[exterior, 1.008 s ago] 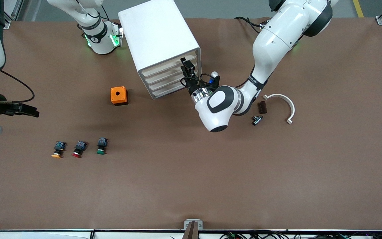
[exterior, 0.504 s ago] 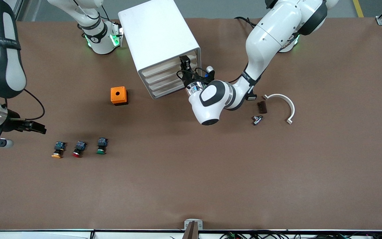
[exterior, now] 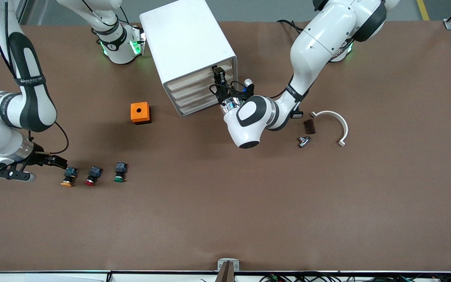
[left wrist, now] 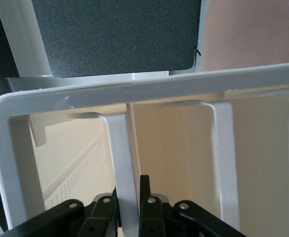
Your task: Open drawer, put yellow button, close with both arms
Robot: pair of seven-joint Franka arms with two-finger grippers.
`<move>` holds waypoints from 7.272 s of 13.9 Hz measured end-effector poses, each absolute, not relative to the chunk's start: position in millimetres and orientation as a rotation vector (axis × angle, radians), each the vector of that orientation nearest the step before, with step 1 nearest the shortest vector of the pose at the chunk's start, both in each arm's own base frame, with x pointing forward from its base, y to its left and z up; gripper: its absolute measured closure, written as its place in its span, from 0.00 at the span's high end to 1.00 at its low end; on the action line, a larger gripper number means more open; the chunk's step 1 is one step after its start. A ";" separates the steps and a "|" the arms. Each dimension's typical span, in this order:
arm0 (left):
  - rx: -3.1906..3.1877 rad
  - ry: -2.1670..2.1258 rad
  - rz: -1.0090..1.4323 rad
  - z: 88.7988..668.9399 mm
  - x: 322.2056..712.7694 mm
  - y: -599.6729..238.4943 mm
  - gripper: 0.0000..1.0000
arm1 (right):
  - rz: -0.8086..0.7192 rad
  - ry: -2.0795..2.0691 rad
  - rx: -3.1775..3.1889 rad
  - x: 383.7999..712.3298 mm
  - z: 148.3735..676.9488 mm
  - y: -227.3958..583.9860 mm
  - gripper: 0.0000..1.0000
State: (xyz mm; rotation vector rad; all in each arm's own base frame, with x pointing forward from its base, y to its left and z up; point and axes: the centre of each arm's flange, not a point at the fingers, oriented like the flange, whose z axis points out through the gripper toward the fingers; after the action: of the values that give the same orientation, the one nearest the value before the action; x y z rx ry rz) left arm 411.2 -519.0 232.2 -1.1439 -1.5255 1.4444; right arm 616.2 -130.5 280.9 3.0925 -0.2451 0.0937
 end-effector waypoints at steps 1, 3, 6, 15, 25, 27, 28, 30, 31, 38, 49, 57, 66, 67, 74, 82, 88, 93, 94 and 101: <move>-1.142 -1.526 1.444 232.1 411.5 -518.7 0.11 | 0.092 -0.257 3.089 616.1 265.5 -136.3 1.00; -1.133 -1.531 1.441 232.2 413.4 -517.1 0.10 | 0.092 -0.267 3.084 615.9 239.8 -142.0 1.00; -1.100 -1.548 1.441 232.6 423.4 -508.1 0.09 | 0.113 -0.261 3.079 617.0 211.3 -141.5 1.00; -0.986 -1.691 1.552 231.3 502.9 -433.0 0.11 | 0.160 -0.246 3.073 613.1 182.0 -137.6 0.96; -0.931 -1.782 1.595 226.8 536.9 -394.4 0.26 | -0.074 -0.251 3.104 618.6 194.4 -132.6 0.42; -0.926 -1.810 1.595 223.0 543.6 -385.8 0.48 | -0.109 -0.299 3.115 631.9 228.2 -120.8 0.42; -0.934 -1.820 1.607 221.9 548.0 -379.3 0.59 | -0.115 -0.338 3.119 637.2 248.1 -106.8 0.42; -0.982 -1.825 1.658 223.3 557.2 -367.5 0.67 | -0.131 -0.436 3.118 642.3 288.1 -61.2 0.42; -1.017 -1.819 1.699 226.8 561.6 -364.1 0.70 | -0.125 -0.478 3.117 642.8 308.4 -31.3 0.42; -1.360 -1.662 1.876 256.5 574.6 -350.2 0.82 | -0.139 -0.816 3.155 605.4 422.6 142.3 0.42; -2.386 -1.719 1.305 289.0 658.7 -246.7 1.00 | -0.147 -1.246 3.009 476.8 481.9 372.6 0.42; -2.979 -0.976 0.226 389.4 653.5 -315.7 1.00 | -0.105 -1.470 2.896 417.9 461.6 450.7 0.42; -3.057 -0.778 -0.042 412.8 634.5 -374.9 1.00 | -0.038 -1.617 2.785 408.7 399.0 486.9 0.42; -3.060 -0.777 -0.045 415.3 633.9 -375.1 1.00 | -0.036 -1.622 2.783 408.4 399.5 487.7 0.42; -3.063 -0.754 -0.037 414.7 626.2 -383.3 1.00 | -0.011 -1.509 2.845 438.1 431.0 473.3 0.85; -3.029 -0.758 0.017 393.4 578.5 -438.3 1.00 | -0.170 -0.677 2.985 551.2 534.2 291.6 1.00; -3.042 -0.665 0.026 388.5 527.9 -494.7 1.00 | -0.306 -0.258 3.082 599.7 562.9 67.0 1.00; -3.066 -0.598 0.020 383.1 496.2 -527.5 1.00 | -0.340 -0.069 3.123 600.1 564.3 -6.6 1.00; -3.069 -0.590 0.024 382.3 490.8 -532.5 1.00 | -0.339 -0.005 3.132 600.0 564.6 -16.2 1.00; -3.084 -0.588 0.098 372.8 445.4 -569.9 1.00 | -0.323 0.096 3.143 600.8 565.4 -26.0 1.00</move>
State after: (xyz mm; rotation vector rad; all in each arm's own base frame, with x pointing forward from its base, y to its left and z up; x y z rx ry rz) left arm 445.4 -569.9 372.8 -3.0841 -0.5883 0.0984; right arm 600.8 -26.0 565.4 3.1434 0.0964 -0.3234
